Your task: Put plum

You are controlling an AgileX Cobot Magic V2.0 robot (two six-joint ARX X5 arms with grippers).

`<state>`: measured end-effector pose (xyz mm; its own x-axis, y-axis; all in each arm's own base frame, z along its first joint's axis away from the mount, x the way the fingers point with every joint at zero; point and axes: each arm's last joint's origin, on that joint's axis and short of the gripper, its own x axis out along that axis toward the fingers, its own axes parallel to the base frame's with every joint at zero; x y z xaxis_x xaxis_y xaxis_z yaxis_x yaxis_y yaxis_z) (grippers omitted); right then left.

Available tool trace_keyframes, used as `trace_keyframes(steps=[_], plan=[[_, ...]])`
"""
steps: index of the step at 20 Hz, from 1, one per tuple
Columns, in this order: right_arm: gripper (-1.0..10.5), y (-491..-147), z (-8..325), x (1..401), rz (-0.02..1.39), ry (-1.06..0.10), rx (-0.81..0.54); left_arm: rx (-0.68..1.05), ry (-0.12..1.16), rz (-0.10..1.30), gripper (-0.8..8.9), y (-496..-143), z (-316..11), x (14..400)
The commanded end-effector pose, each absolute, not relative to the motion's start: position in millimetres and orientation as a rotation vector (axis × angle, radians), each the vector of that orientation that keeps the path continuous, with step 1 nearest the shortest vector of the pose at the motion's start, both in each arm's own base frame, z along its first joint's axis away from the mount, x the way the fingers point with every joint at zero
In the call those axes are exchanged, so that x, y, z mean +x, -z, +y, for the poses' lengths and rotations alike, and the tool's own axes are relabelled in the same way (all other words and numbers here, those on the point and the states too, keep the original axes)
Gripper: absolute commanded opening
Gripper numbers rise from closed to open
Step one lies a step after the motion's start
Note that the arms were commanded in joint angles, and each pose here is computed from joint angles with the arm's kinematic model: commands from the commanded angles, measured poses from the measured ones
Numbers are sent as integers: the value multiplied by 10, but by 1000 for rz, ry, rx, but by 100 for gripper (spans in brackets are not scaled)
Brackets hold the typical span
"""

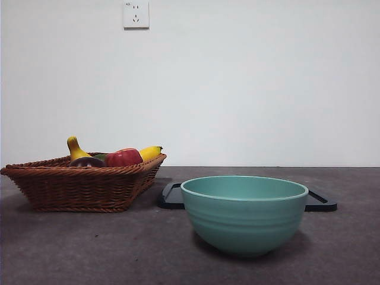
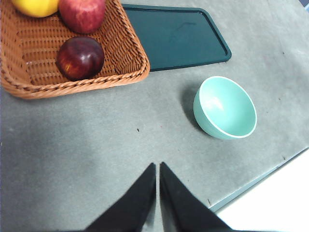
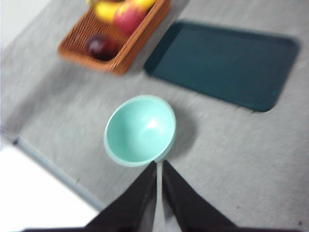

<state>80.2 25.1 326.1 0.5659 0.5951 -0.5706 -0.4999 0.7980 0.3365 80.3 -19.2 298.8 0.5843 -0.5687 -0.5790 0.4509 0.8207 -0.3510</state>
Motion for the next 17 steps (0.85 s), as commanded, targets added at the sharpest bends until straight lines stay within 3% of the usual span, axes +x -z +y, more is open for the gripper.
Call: trace_keyframes(steps=[1,3,5,6,8,9,17], plan=[[8,-3309,268,798,697,-679,104,-148,611,706,10,-3049,-194,805],[9,-3310,271,798,697,-682,104,-147,611,701,18,-3053,-194,809],[19,-3310,271,798,697,-681,105,-151,609,703,110,-3053,-194,808],[83,-3311,271,799,696,-680,108,-152,609,703,192,-3053,-194,808],[341,-3313,271,802,696,-678,114,-157,607,705,420,-3053,-194,808],[403,-3314,271,802,696,-677,114,-158,607,706,462,-3053,-194,808],[403,-3314,271,802,696,-678,114,-163,604,701,463,-3065,-195,821]])
